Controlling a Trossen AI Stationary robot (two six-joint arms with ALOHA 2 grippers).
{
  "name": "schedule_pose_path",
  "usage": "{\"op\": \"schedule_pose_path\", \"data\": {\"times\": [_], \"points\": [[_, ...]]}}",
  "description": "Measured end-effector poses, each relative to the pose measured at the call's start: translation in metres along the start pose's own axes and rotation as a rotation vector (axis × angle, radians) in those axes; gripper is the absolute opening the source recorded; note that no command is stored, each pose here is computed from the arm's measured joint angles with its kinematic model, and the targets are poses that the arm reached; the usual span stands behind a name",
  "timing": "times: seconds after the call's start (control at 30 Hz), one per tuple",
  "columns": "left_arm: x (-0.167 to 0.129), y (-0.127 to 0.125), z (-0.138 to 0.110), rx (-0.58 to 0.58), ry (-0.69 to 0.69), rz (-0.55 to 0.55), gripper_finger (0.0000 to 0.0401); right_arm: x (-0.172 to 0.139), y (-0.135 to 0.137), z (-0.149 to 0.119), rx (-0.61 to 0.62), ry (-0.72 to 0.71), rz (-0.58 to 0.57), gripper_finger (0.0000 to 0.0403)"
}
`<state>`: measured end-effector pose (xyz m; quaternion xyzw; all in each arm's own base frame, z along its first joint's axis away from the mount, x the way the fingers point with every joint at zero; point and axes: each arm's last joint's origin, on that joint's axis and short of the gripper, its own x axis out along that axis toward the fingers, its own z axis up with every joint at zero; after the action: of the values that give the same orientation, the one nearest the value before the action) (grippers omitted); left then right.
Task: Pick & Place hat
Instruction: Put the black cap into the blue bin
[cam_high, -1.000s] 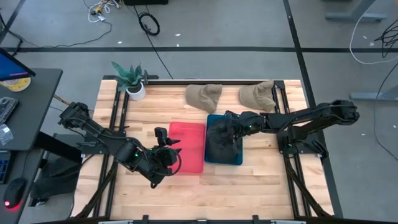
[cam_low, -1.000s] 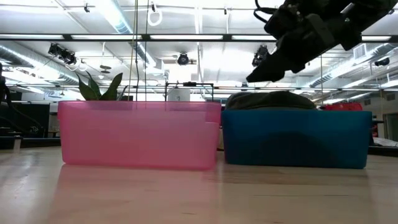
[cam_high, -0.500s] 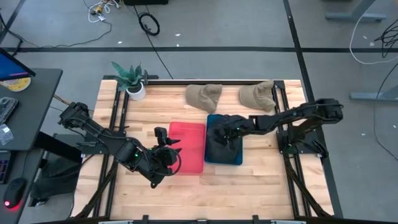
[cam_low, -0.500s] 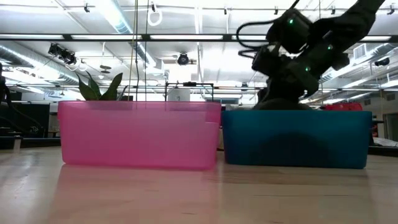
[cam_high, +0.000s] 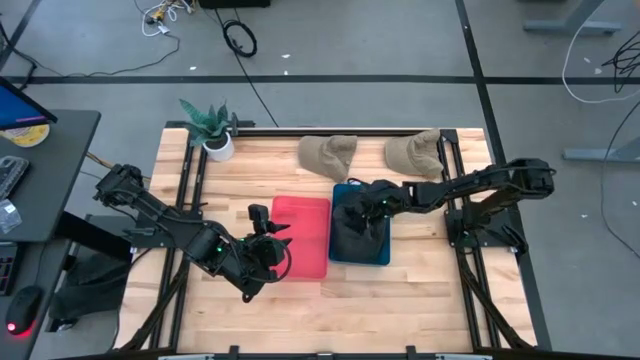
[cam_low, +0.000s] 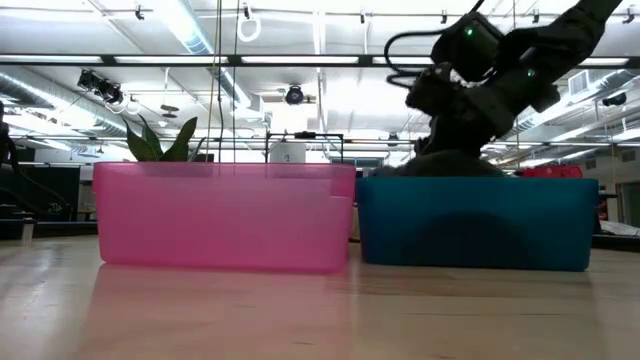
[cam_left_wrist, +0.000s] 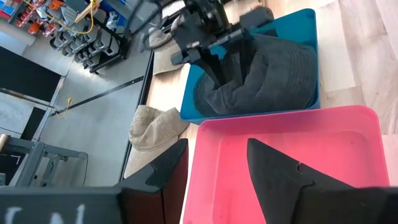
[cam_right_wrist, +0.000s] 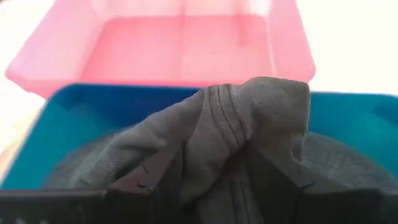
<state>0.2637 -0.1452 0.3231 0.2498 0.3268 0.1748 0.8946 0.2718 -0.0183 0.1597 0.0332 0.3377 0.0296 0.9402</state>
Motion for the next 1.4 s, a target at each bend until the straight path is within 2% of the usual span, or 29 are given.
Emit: {"op": "schedule_pose_path", "data": {"times": [0.33,0.67,0.8,1.0,1.23,1.4], "points": [[0.000,0.000,0.000,0.000,0.000,0.000,0.0169,-0.042,0.006,0.020,0.040,-0.126,0.011,0.0180],[0.000,0.000,0.000,-0.004,0.000,0.000,0.0169,-0.069,0.016,-0.002,0.129,0.121,0.020,0.0180],[0.000,0.000,0.000,-0.005,0.001,0.001,0.0169,-0.069,0.017,-0.004,0.134,0.139,0.019,0.0180],[0.000,0.000,0.000,0.001,0.001,0.001,0.0169,-0.057,0.013,-0.011,0.174,0.176,-0.067,0.0180],[0.000,0.000,0.000,0.001,-0.001,0.000,0.0169,-0.034,0.010,-0.034,0.152,0.144,-0.064,0.0180],[0.000,0.000,0.001,-0.003,-0.004,0.000,0.0169,-0.033,0.010,-0.035,0.152,0.131,-0.061,0.0180]]}}
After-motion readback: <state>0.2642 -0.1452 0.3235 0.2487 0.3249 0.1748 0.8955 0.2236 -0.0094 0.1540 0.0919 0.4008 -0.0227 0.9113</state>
